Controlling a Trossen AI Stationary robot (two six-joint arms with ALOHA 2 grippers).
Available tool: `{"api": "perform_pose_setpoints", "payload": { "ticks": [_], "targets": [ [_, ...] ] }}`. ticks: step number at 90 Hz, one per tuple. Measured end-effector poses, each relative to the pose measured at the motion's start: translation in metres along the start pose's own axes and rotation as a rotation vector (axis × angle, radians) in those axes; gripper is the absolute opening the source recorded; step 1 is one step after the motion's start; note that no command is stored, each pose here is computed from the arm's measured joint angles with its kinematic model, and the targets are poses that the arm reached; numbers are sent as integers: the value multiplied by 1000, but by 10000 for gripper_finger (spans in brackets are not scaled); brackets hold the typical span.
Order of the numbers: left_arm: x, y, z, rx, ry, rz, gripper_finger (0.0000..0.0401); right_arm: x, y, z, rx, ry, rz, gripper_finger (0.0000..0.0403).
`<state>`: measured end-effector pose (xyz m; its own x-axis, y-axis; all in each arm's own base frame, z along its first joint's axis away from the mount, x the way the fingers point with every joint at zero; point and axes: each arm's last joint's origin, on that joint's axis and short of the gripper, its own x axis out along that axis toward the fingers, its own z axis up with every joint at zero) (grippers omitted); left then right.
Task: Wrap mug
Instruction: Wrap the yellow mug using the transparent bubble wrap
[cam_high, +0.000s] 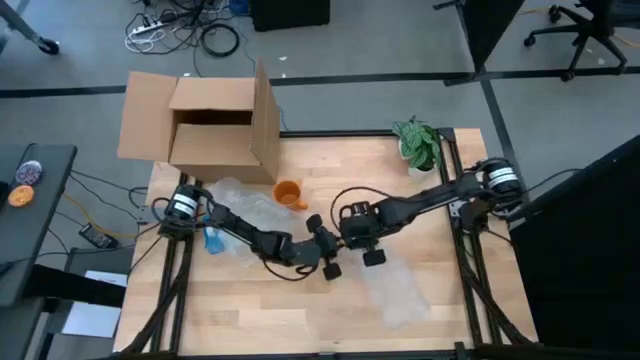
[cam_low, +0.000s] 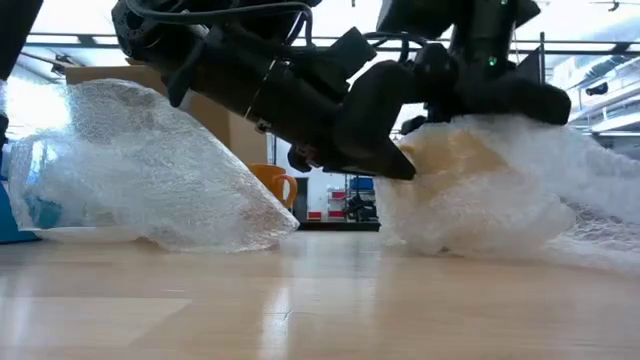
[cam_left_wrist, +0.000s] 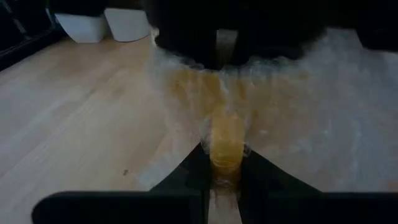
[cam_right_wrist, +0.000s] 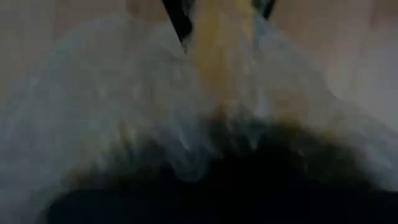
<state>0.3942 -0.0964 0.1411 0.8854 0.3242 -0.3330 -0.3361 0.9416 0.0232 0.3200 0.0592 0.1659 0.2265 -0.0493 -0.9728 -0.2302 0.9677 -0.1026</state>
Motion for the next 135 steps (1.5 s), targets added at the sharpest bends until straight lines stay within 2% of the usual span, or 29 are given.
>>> {"api": "perform_pose_setpoints", "payload": {
  "ticks": [11,29,55,66,78,93,103,119,135],
  "targets": [
    [0,0,0,-1,-1,0,31,-6,0,-2,2,-14,0,0],
    [0,0,1,-5,-8,-1,31,-45,-3,-9,14,-109,-34,0],
    [0,1,0,2,7,4,31,-103,-1,-35,5,-186,-182,0],
    [0,1,-1,-10,9,5,31,-131,14,-50,-57,-252,-238,0],
    [1,1,-1,-27,10,8,31,-143,53,-70,-207,-351,-167,0],
    [1,2,-1,-46,11,11,31,-125,109,-95,-251,-397,69,1],
    [1,2,-1,-46,11,12,31,-101,145,-107,-266,-417,153,23],
    [1,2,-1,-38,18,13,31,-59,186,-115,-233,-416,193,108],
    [1,2,-2,-4,29,8,31,-27,218,-117,-254,-322,184,201]
  ]
}}
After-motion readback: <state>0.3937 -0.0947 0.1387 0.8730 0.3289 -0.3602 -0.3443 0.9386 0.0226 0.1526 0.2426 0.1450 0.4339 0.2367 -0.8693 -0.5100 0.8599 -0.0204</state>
